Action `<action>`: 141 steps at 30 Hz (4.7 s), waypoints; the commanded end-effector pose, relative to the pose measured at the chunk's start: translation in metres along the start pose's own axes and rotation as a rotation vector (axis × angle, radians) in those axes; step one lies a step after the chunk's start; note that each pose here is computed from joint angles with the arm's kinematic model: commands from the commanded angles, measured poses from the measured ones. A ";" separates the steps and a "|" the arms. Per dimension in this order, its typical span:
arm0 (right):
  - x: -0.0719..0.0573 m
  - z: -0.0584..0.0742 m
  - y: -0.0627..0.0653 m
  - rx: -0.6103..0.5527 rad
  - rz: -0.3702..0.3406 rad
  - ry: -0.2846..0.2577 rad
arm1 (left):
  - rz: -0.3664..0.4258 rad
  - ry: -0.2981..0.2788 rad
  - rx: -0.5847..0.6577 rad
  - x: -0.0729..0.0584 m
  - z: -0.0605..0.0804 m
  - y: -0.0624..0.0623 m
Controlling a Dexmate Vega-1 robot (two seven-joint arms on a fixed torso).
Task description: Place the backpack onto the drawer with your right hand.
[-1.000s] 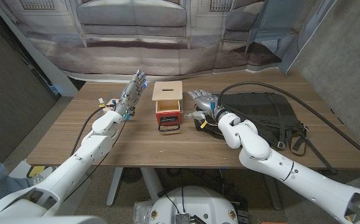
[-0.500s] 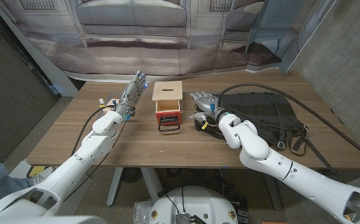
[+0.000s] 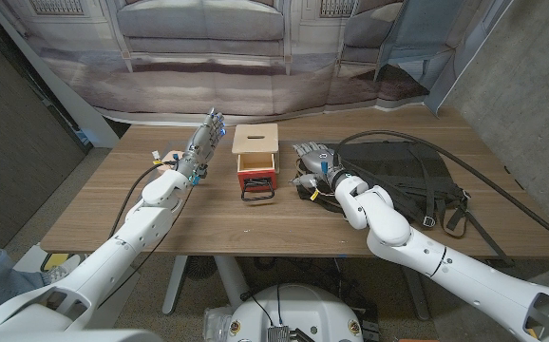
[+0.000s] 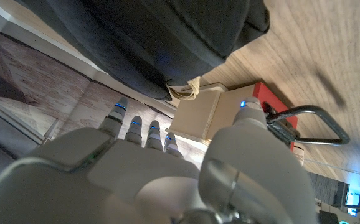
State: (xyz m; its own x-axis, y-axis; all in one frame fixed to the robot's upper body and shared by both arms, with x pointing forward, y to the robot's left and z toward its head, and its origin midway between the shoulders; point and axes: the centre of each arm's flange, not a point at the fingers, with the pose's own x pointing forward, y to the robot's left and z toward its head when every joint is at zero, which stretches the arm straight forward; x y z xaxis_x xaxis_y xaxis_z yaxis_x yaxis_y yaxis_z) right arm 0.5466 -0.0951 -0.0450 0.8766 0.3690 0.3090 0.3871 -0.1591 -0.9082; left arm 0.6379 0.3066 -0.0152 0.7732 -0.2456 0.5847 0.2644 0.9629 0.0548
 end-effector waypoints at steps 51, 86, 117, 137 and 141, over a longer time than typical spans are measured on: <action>0.006 -0.029 0.043 -0.031 0.045 0.067 | -0.033 0.015 -0.015 0.017 -0.008 -0.004; -0.002 -0.028 0.055 0.099 -0.087 -0.045 | -0.032 0.019 -0.019 0.015 -0.009 -0.002; -0.001 -0.026 0.049 0.148 -0.202 -0.076 | -0.048 0.021 -0.020 0.019 -0.008 -0.006; -0.005 -0.035 0.025 0.138 -0.300 -0.064 | -0.070 0.021 -0.019 0.027 -0.005 -0.011; -0.006 -0.037 0.020 0.131 -0.318 -0.065 | -0.073 0.019 -0.018 0.028 -0.003 -0.012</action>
State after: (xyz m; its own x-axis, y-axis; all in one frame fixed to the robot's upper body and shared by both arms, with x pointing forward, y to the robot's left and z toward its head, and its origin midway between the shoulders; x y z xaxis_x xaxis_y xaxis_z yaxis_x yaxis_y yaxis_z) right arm 0.5663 -0.1297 -0.0678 0.7287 0.4426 0.5226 0.5473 0.0823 -0.8329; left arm 0.6574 0.2911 -0.0061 0.7671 -0.3064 0.5636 0.3219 0.9438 0.0749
